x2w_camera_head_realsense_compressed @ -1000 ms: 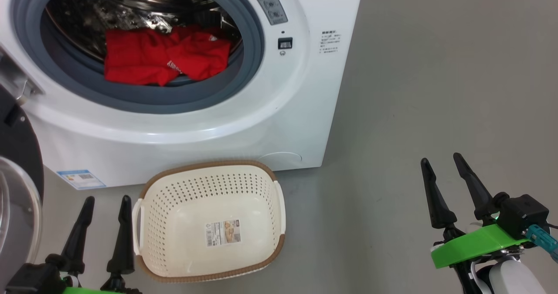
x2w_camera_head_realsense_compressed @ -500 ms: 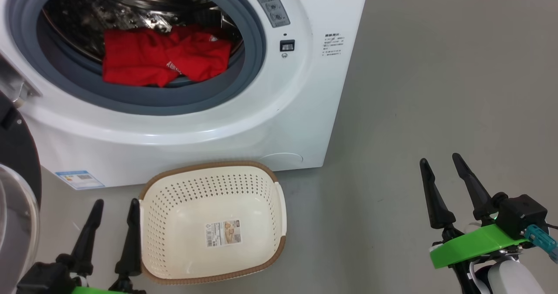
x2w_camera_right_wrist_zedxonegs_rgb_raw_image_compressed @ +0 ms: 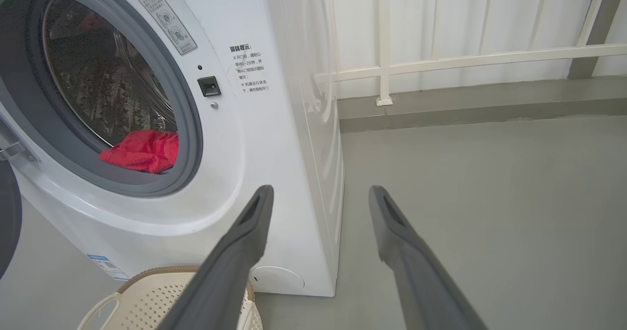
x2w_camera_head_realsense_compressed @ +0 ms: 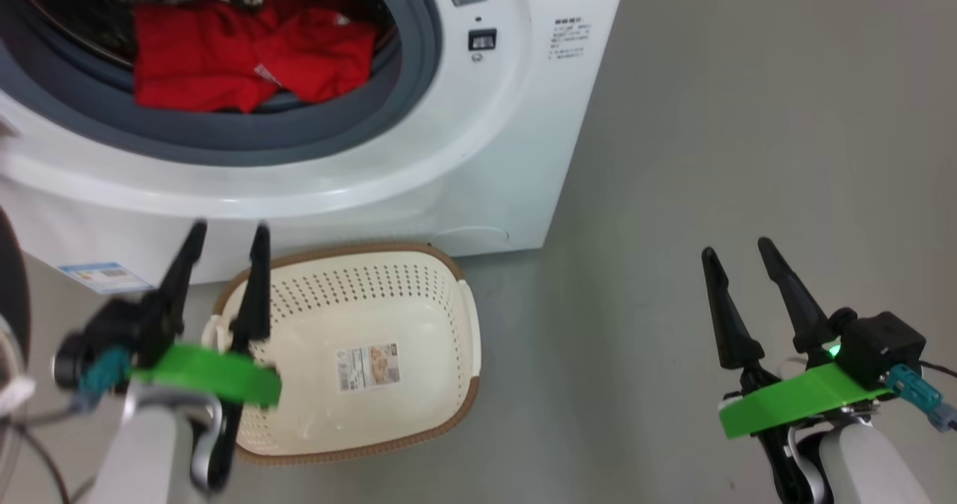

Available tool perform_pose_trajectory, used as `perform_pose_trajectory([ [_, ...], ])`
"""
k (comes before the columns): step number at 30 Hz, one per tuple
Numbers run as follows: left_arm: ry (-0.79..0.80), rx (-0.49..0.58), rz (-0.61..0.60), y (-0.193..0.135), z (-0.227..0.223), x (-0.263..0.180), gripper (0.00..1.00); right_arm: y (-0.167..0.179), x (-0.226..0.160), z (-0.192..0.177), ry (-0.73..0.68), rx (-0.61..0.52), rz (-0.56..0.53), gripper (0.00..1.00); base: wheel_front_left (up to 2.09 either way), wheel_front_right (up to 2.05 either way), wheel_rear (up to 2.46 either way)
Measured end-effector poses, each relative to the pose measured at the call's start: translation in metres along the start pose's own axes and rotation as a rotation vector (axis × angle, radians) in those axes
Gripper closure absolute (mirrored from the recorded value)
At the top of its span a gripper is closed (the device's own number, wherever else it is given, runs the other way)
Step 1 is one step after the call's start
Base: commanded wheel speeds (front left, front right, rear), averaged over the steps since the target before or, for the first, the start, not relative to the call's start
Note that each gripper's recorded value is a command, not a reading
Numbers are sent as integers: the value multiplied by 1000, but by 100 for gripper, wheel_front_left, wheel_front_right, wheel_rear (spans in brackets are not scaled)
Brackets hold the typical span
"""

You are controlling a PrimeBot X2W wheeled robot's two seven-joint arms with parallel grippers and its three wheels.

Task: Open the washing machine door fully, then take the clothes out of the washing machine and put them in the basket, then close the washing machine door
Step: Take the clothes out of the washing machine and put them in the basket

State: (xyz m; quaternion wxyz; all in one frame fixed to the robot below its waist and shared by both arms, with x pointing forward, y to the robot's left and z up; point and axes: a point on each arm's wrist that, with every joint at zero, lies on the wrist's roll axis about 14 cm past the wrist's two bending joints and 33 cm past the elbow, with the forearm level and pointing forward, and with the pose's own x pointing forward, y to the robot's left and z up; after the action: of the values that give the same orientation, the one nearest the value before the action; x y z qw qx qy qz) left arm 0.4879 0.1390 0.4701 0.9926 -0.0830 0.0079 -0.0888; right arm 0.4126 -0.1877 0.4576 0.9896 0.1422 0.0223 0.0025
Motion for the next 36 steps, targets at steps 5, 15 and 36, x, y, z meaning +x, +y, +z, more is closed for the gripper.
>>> perform_pose_trajectory([
  [5, 41, 44, -42, -10, -7, 46, 0, -4, 9, -4, 6, 1, -13, 0, 0, 0, 0],
  [15, 144, 91, -100, -26, -10, 137, 0, -18, 22, -17, 29, 30, -51, 0, 0, 0, 0],
  [36, 471, 136, -98, -17, -89, 203, 0, -51, 22, -35, 79, 34, -142, 0, 0, 0, 0],
])
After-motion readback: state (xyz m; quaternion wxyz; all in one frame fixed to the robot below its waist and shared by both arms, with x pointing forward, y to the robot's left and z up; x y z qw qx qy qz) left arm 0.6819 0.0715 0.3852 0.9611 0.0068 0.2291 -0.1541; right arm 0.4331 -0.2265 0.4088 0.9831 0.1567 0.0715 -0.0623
